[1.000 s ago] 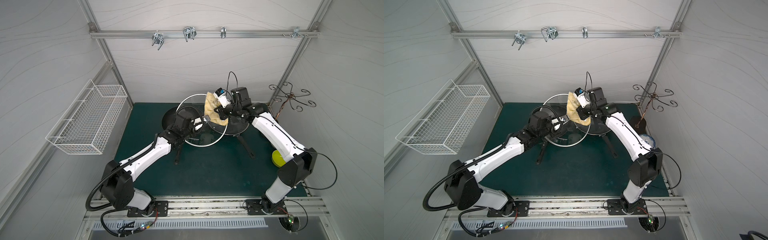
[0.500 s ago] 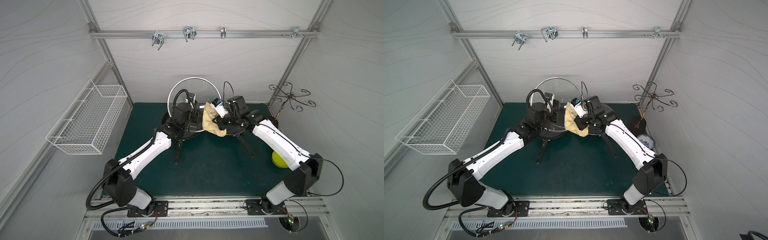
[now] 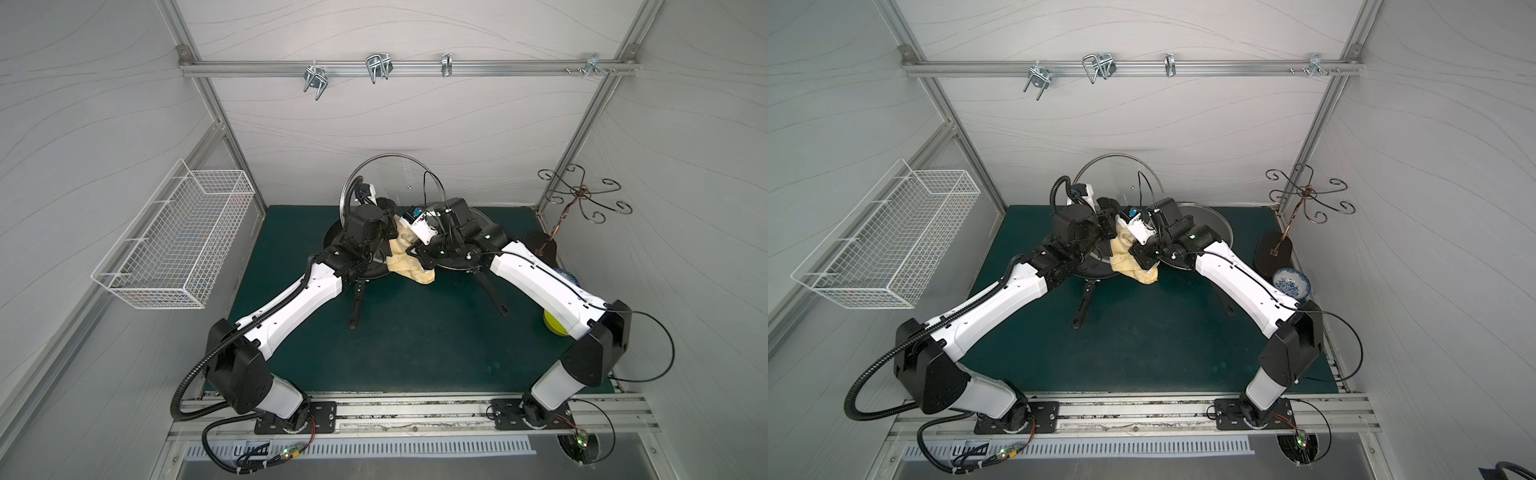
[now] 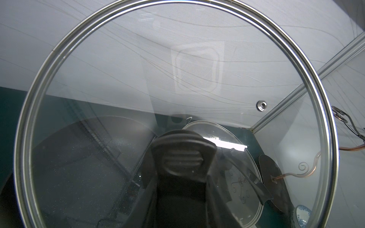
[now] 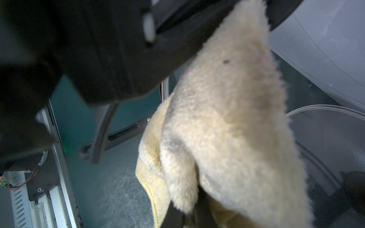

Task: Wipe the pot lid with a cloth
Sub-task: Wipe the pot lid.

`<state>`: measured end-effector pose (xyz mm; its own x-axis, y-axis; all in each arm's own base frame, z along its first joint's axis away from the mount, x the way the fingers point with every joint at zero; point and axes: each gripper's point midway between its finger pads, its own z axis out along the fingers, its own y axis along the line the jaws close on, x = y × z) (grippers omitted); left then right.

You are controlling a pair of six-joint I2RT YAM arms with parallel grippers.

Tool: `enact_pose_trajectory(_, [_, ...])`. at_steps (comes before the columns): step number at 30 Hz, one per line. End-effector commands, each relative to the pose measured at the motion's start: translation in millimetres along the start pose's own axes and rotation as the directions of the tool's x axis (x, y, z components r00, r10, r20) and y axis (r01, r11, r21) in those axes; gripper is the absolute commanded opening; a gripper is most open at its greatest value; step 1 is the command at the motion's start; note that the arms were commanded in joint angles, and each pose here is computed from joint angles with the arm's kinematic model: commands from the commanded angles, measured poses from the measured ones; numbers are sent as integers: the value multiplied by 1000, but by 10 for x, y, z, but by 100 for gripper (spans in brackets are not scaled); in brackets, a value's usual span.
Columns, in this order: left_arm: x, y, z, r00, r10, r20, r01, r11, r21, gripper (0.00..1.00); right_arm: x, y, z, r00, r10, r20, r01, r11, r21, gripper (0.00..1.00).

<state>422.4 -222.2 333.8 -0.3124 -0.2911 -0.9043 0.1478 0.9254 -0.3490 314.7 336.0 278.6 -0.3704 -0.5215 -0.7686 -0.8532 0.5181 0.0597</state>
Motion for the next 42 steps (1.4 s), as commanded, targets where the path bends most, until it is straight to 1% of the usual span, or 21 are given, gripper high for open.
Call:
enact_pose_trajectory(1, [-1032, -293, -487, 939, -3, 345, -40, 992, 120, 0, -235, -158, -318, 995, 31, 99, -37, 998, 60, 0])
enact_pose_trajectory(3, [-1016, -327, -504, 924, 119, 362, -166, 981, 100, 0, -257, -240, -411, 993, 39, 116, -50, 995, 87, 0])
enact_pose_trajectory(6, [-989, -385, -540, 877, 276, 394, -332, 940, 80, 0, -278, -395, -541, 990, 50, 134, -68, 989, 132, 0])
enact_pose_trajectory(9, [-950, -469, -600, 792, 427, 437, -500, 864, 63, 0, -297, -579, -659, 987, 56, 151, -83, 981, 178, 0])
enact_pose_trajectory(10, [-914, -506, -614, 755, 482, 444, -562, 825, 60, 0, -302, -638, -684, 987, 54, 154, -84, 978, 190, 0])
enact_pose_trajectory(12, [-839, -580, -652, 663, 590, 460, -684, 728, 53, 0, -325, -731, -726, 986, 49, 160, -83, 974, 210, 0])
enact_pose_trajectory(14, [-741, -649, -693, 551, 680, 484, -790, 612, 40, 0, -356, -810, -743, 986, 41, 159, -77, 971, 227, 0])
enact_pose_trajectory(17, [-619, -673, -704, 428, 769, 475, -880, 475, 24, 0, -439, -854, -735, 987, -3, 158, -35, 970, 241, 0])
enact_pose_trajectory(18, [-563, -685, -712, 381, 794, 474, -907, 420, 25, 0, -476, -854, -725, 987, -10, 162, -29, 971, 236, 0])
enact_pose_trajectory(21, [-270, -730, -722, 204, 855, 477, -978, 197, 67, 0, -587, -831, -642, 985, -29, 171, -10, 975, 221, 0])
enact_pose_trajectory(22, [-145, -739, -721, 122, 867, 483, -992, 95, 80, 0, -625, -805, -600, 984, -38, 174, -1, 976, 216, 0])
enact_pose_trajectory(23, [-26, -735, -710, 53, 874, 484, -996, 8, 93, 0, -666, -783, -563, 983, -44, 177, 6, 977, 211, 0])
enact_pose_trajectory(26, [147, -715, -687, -65, 873, 483, -985, -135, 111, 0, -747, -673, -410, 983, -64, 173, 31, 982, 186, 0])
enact_pose_trajectory(27, [176, -716, -682, -79, 871, 484, -981, -153, 116, 0, -774, -624, -361, 982, -72, 172, 41, 983, 176, 0])
enact_pose_trajectory(29, [208, -752, -682, -77, 864, 497, -978, -162, 129, 0, -815, -476, -227, 982, -89, 166, 66, 988, 138, 0])
enact_pose_trajectory(32, [362, -805, -666, -104, 856, 507, -966, -209, 155, 0, -819, -249, -26, 983, -114, 148, 103, 992, 76, 0])
enact_pose_trajectory(34, [416, -842, -650, -113, 855, 507, -963, -221, 158, 0, -811, -129, 80, 983, -122, 139, 118, 992, 43, 0])
enact_pose_trajectory(37, [429, -877, -636, -112, 854, 508, -963, -219, 157, 0, -789, -31, 168, 984, -115, 134, 116, 993, 4, 0])
enact_pose_trajectory(39, [420, -879, -615, -104, 858, 503, -965, -209, 157, 0, -782, -38, 183, 985, -104, 135, 105, 994, 1, 0])
enact_pose_trajectory(41, [423, -874, -587, -77, 866, 495, -970, -180, 165, 0, -801, -92, 136, 985, -99, 142, 97, 995, 17, 0])
enact_pose_trajectory(42, [415, -881, -580, -48, 867, 496, -973, -153, 174, 0, -820, -142, 95, 984, -94, 148, 91, 995, 31, 0])
